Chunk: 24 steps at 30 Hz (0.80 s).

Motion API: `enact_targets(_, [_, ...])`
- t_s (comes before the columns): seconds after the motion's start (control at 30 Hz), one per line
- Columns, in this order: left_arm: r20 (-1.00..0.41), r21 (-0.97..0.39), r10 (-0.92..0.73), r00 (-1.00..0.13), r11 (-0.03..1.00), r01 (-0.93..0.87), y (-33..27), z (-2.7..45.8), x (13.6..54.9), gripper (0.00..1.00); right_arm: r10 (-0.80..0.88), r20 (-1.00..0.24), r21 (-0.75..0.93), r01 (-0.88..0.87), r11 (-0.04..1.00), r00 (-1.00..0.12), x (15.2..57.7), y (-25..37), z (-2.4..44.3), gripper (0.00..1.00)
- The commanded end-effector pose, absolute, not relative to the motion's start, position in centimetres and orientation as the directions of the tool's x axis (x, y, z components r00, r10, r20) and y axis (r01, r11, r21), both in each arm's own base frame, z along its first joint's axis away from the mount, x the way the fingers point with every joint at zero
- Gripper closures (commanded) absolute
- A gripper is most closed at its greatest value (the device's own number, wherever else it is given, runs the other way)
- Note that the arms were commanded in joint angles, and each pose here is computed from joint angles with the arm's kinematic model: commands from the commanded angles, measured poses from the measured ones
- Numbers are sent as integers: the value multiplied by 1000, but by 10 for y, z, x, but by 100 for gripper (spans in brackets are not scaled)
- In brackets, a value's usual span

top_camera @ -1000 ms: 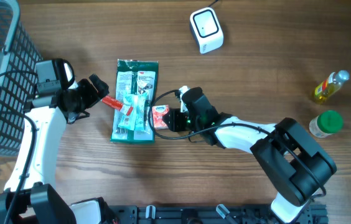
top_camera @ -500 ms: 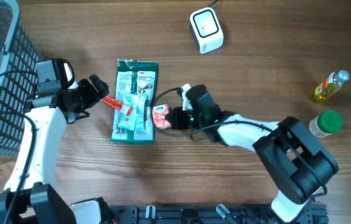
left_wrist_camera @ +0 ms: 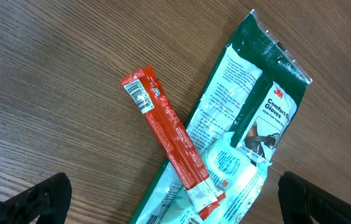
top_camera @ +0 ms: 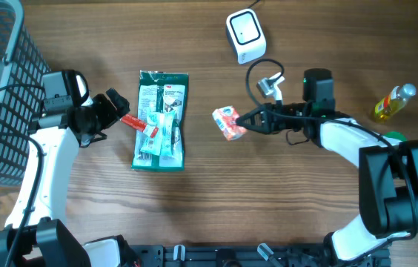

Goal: Scan the item barcode
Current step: 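Move the right gripper to the Kleenex tissue pack and grasp it, then lift the tissue pack and hold it up to the white scanner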

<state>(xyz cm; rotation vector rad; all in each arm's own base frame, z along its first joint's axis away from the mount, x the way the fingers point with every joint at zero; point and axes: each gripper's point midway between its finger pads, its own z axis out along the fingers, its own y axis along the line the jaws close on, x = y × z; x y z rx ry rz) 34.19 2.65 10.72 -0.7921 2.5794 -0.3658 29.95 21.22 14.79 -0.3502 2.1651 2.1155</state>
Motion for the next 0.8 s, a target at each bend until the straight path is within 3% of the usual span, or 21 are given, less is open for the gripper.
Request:
enact_targets(0.0, [-322,-373,-586,-744,801,-469,26,113,345,0,-125,-243,969,-236,-68,-962,291,201,164,96])
enact_targets(0.07, [-322,-373,-586,-744,801,-469,26,113,345,0,-115,-200,979,-194,-60,-973,293,197,165,96])
enact_targets(0.23, [-322,-373,-586,-744,801,-469,26,113,345,0,-101,-250,968,-245,-61,-963,287,193,191,96])
enact_targets(0.53, [-322,-373,-586,-744,801,-469,26,113,345,0,-78,-513,858,-509,-68,-855,236,184,291,96])
enact_targets(0.77, [-322,-373,-586,-744,801,-469,26,113,345,0,-77,-605,796,-601,-71,-792,194,182,331,96])
